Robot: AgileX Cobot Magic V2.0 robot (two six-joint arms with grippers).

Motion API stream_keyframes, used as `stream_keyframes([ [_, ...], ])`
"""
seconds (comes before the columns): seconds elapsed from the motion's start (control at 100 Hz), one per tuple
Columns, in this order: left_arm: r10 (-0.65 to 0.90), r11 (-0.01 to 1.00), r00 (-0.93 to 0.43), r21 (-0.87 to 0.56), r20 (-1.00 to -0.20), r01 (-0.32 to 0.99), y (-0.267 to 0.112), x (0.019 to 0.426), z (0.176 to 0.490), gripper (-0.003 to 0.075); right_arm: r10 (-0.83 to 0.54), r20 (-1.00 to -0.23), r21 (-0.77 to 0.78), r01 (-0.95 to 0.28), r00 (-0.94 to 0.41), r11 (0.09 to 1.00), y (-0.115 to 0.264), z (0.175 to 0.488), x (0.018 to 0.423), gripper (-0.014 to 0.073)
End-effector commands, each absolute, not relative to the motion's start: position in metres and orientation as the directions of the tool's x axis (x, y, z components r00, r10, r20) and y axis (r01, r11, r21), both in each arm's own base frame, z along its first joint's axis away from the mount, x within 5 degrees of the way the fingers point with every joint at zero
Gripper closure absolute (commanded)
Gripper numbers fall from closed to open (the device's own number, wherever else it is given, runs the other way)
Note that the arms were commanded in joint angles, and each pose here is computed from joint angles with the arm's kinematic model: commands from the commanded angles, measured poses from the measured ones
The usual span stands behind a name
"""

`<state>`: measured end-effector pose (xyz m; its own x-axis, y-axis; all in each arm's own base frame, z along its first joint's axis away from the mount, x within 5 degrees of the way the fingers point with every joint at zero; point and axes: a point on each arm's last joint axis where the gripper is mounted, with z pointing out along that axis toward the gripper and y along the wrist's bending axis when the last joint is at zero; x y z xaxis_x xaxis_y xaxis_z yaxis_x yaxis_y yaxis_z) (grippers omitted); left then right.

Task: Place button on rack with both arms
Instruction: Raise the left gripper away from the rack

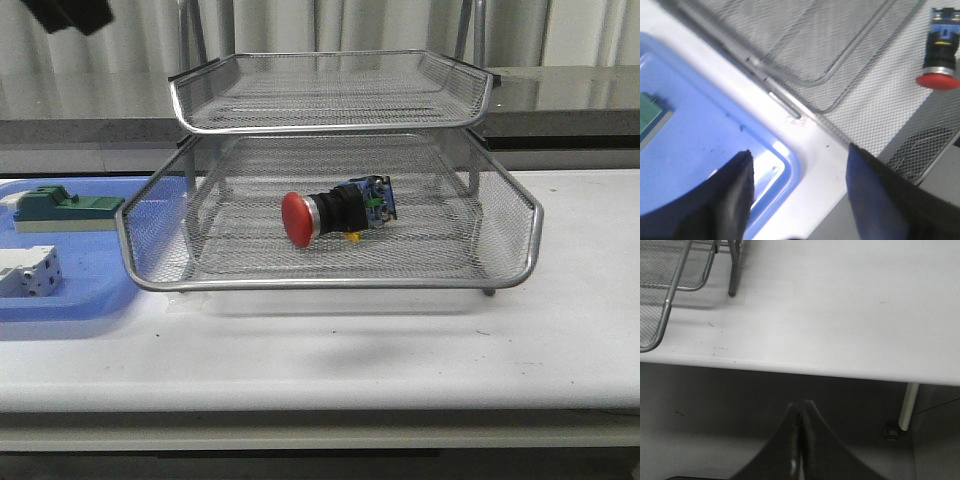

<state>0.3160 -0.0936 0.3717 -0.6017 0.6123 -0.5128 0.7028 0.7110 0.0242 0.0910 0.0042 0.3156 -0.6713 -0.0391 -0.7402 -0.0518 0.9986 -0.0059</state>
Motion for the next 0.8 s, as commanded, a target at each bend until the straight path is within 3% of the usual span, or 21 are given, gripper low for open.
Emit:
stream_keyframes([
  [0.0,0.529,0.761,-0.585,0.039,-0.614,0.648,-0.075,0.298,0.400,0.0321,-0.038,-0.793,-0.007,-0.053,-0.608,0.999,0.004,0.329,0.094,0.0663],
  [0.31,0.365,0.878,-0.557,0.077,-0.746,0.473,-0.035,0.238,0.389,0.0321,-0.038,-0.793,-0.007,-0.053,-0.608,0.999,0.004,0.329,0.094,0.0663],
  [0.52,0.263,0.926,-0.413,0.108,-0.872,0.361,-0.028,0.186,0.371,0.0321,-0.038,-0.793,-0.007,-0.053,-0.608,0.999,0.004,0.329,0.094,0.0663],
  [0.79,0.116,0.969,-0.243,0.055,-0.963,0.241,-0.021,0.127,0.332,0.0321,-0.038,-0.793,-0.007,-0.053,-0.608,0.999,0.004,0.329,0.094,0.0663],
])
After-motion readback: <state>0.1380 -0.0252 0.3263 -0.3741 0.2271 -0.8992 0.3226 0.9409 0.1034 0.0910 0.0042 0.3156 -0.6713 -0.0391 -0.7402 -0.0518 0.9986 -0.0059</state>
